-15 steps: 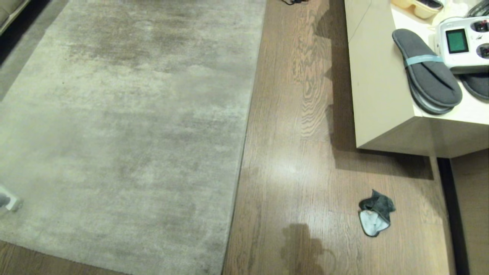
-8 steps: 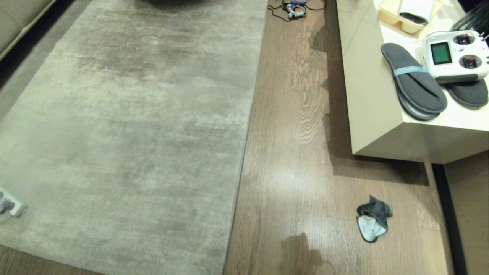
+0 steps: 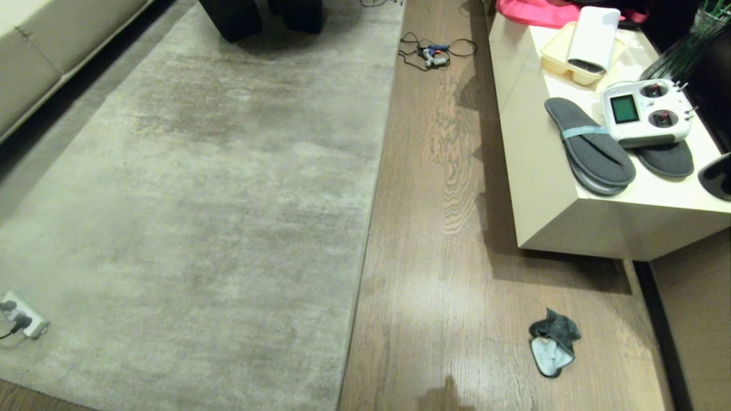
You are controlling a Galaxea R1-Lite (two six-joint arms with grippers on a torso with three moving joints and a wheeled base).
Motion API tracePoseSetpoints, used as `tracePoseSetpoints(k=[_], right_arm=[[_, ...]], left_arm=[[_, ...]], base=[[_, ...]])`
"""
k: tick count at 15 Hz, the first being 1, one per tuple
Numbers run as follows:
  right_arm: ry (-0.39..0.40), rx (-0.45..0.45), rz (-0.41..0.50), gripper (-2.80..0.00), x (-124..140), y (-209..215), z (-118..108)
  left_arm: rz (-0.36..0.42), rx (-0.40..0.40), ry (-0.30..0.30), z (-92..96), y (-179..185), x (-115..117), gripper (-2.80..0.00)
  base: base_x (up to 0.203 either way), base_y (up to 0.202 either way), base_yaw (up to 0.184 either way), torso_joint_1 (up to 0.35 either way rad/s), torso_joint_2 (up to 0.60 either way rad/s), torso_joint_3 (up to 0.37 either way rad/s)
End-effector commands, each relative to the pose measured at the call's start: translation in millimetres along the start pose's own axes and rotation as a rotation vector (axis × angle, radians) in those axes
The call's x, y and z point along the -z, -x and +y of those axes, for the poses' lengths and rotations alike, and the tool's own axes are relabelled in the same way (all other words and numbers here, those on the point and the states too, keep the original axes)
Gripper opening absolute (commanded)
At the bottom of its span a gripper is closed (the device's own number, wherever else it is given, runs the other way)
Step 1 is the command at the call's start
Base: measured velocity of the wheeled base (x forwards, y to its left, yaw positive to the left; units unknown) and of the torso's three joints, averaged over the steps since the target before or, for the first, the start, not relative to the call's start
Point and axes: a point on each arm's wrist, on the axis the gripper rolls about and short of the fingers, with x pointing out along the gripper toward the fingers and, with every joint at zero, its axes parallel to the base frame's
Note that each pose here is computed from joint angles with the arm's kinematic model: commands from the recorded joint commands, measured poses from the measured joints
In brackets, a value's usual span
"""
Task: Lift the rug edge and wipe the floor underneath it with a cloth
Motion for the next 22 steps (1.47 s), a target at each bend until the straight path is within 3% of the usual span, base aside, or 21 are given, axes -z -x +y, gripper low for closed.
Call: tracePoseSetpoints(k=[1, 22], right_arm=[[0.000, -0.001, 0.001, -2.80, -0.1, -0.1, 0.0], [0.000, -0.001, 0.000, -2.80, -0.1, -0.1, 0.0]], left_arm=[[0.000, -0.001, 0.001, 0.0, -0.1, -0.1, -2.80], [0.000, -0.001, 0.002, 0.0, -0.1, -0.1, -2.80]], base=[[0.000, 0.000, 0.000, -0.001, 0.00, 0.202], [0.000, 0.000, 0.000, 0.004, 0.00, 0.200]])
